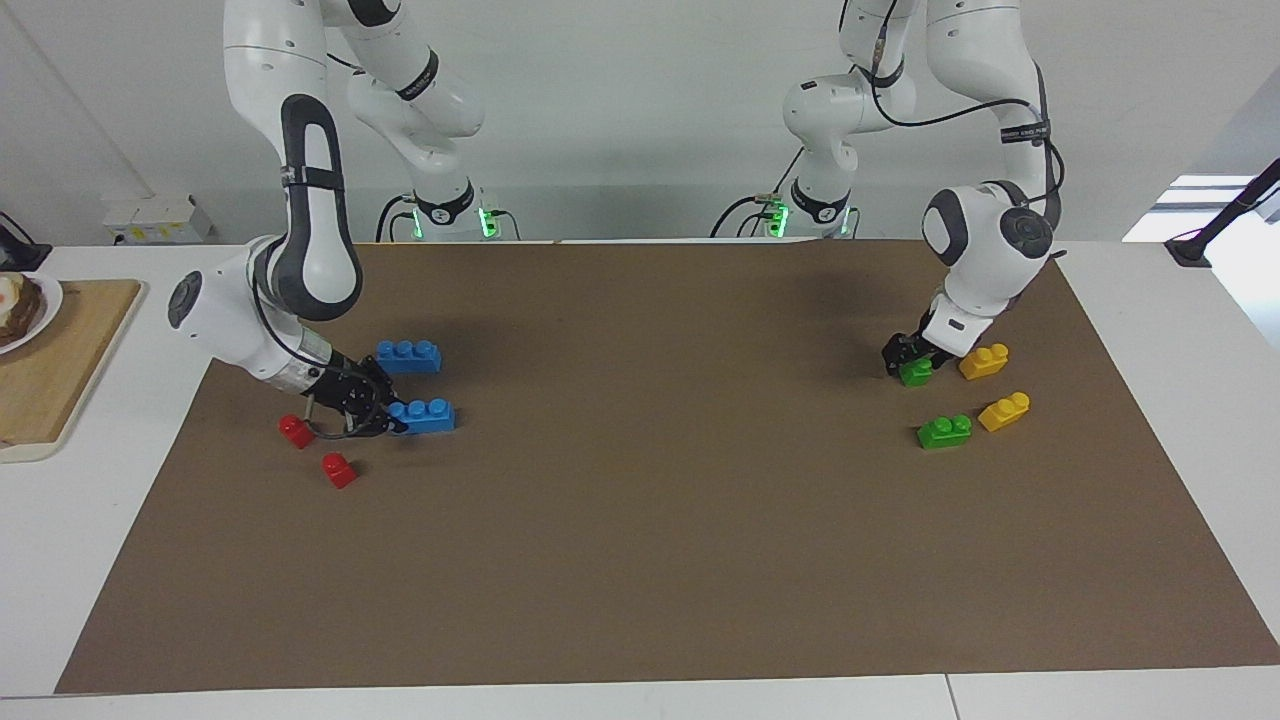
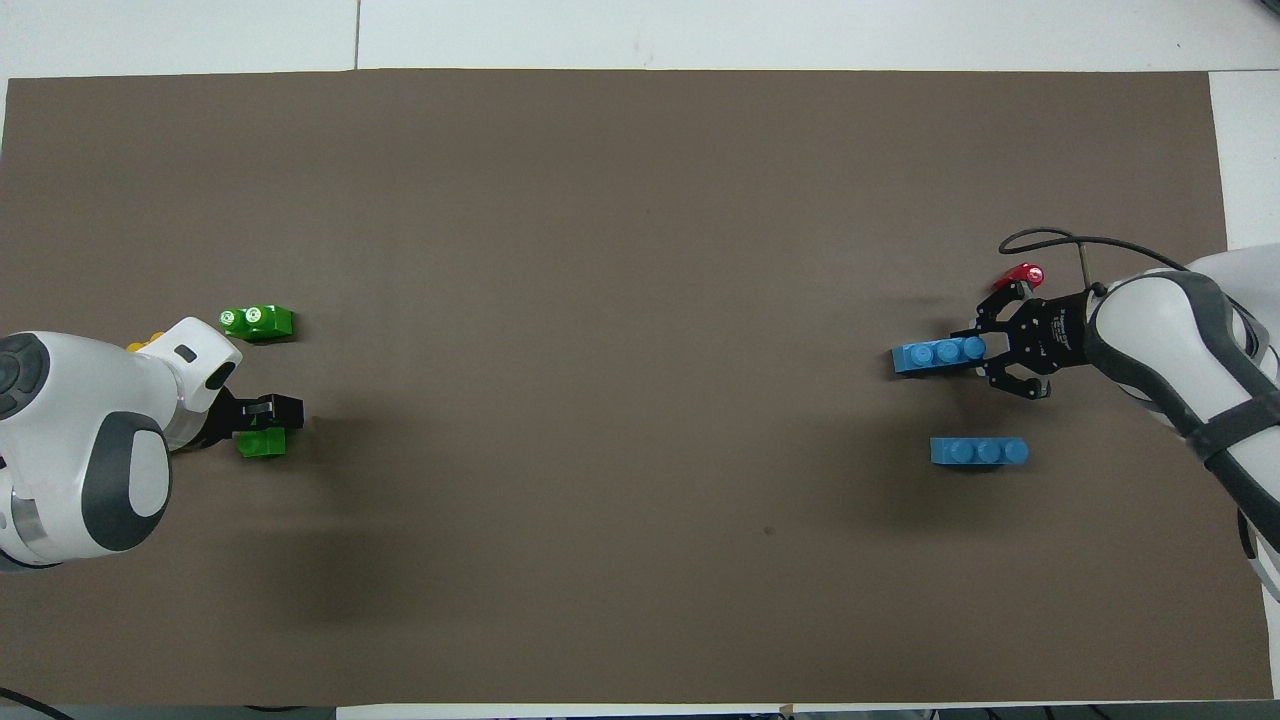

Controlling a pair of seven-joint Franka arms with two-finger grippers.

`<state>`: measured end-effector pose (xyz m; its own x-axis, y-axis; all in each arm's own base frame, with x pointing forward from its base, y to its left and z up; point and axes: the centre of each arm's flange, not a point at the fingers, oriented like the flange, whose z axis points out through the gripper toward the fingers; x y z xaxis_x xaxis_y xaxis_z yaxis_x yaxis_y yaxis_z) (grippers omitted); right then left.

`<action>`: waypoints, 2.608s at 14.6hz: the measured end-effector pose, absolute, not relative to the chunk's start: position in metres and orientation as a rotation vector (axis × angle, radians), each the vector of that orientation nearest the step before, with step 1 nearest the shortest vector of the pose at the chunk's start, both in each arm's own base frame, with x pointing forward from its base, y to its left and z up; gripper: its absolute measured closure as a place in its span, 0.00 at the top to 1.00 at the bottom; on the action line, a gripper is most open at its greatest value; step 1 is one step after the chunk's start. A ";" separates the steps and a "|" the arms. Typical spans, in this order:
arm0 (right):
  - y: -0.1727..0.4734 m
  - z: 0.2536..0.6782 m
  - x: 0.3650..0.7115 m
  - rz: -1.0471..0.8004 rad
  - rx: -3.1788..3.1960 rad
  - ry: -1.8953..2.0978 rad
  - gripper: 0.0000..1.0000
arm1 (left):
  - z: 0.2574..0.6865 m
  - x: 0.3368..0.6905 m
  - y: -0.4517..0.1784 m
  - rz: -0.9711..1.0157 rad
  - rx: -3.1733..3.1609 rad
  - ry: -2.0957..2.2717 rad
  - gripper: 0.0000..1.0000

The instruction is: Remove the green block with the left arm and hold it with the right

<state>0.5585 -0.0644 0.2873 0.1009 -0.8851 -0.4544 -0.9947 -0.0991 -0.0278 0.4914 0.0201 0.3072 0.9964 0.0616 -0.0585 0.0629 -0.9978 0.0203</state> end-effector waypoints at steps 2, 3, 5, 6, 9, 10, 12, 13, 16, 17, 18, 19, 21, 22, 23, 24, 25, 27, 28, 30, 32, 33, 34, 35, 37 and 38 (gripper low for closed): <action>-0.062 0.295 0.559 0.470 -2.062 1.838 0.64 | 0.319 0.498 0.020 -0.070 3.117 0.094 1.00; -0.061 0.305 0.559 0.471 -2.062 1.830 0.74 | 0.333 0.505 0.019 -0.077 3.117 0.088 1.00; -0.057 0.337 0.561 0.469 -2.038 1.837 0.90 | 0.377 0.521 0.013 -0.103 3.115 0.068 1.00; -0.054 0.355 0.562 0.474 -2.022 1.844 0.90 | 0.402 0.528 0.012 -0.114 3.114 0.060 1.00; -0.048 0.414 0.562 0.475 -1.992 1.846 0.99 | 0.469 0.543 0.010 -0.095 3.114 0.051 1.00; -0.045 0.434 0.560 0.449 -1.993 1.832 1.00 | 0.490 0.545 0.010 -0.068 3.115 0.049 1.00; -0.040 0.472 0.558 0.352 -2.045 1.792 1.00 | 0.526 0.542 0.008 -0.036 3.117 0.041 1.00; -0.036 0.491 0.558 0.305 -2.092 1.767 1.00 | 0.543 0.539 0.007 -0.032 3.118 0.035 1.00; -0.011 0.539 0.560 0.168 -2.290 1.643 0.98 | 0.587 0.539 -0.006 -0.046 3.117 -0.007 1.00; -0.003 0.552 0.559 0.128 -2.369 1.577 1.00 | 0.598 0.541 -0.013 -0.054 3.116 -0.030 1.00; 0.003 0.564 0.557 0.093 -2.444 1.498 1.00 | 0.605 0.544 -0.022 -0.061 3.115 -0.058 1.00; 0.005 0.574 0.553 0.065 -2.517 1.407 1.00 | 0.609 0.546 -0.034 -0.071 3.114 -0.093 1.00; 0.003 0.592 0.543 0.006 -2.659 1.169 0.98 | 0.613 0.547 -0.068 -0.065 3.112 -0.189 1.00; 0.000 0.597 0.538 -0.021 -2.729 1.044 1.00 | 0.614 0.546 -0.081 -0.061 3.115 -0.226 1.00; -0.004 0.601 0.535 -0.053 -2.807 0.922 1.00 | 0.614 0.545 -0.087 -0.061 3.118 -0.245 1.00; -0.006 0.604 0.531 -0.070 -2.882 0.802 1.00 | 0.613 0.546 -0.086 -0.059 3.122 -0.242 1.00; -0.007 0.605 0.528 -0.071 -2.941 0.682 1.00 | 0.613 0.547 -0.079 -0.053 3.123 -0.223 1.00; -0.008 0.607 0.526 -0.084 -3.012 0.452 1.00 | 0.611 0.552 -0.058 -0.035 3.138 -0.167 1.00; -0.010 0.607 0.525 -0.090 -3.040 0.362 0.98 | 0.606 0.553 -0.044 -0.041 3.149 -0.131 1.00; -0.011 0.606 0.525 -0.096 -3.076 0.272 0.99 | 0.597 0.555 -0.022 -0.049 3.153 -0.079 1.00; -0.010 0.607 0.525 -0.098 -3.088 0.243 1.00 | 0.601 0.555 -0.024 -0.036 3.153 -0.084 1.00; -0.008 0.607 0.526 -0.099 -3.089 0.238 1.00 | 0.607 0.554 -0.029 -0.022 3.152 -0.100 1.00; -0.008 0.607 0.526 -0.101 -3.090 0.236 1.00 | 0.612 0.554 -0.035 -0.013 3.152 -0.115 1.00; -0.007 0.608 0.526 -0.101 -3.090 0.234 0.98 | 0.614 0.553 -0.038 -0.009 3.151 -0.124 1.00; -0.007 0.608 0.526 -0.102 -3.090 0.233 1.00 | 0.614 0.553 -0.039 -0.010 3.151 -0.126 1.00; -0.007 0.608 0.526 -0.104 -3.090 0.233 1.00 | 0.614 0.553 -0.038 -0.013 3.151 -0.126 1.00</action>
<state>0.5259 -0.0071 0.6083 0.9865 -0.1512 0.0635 -0.1485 -0.9878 -0.0464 0.5531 -0.0384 0.6142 0.9968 -0.0796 -0.0087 -0.0797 -0.9967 -0.0121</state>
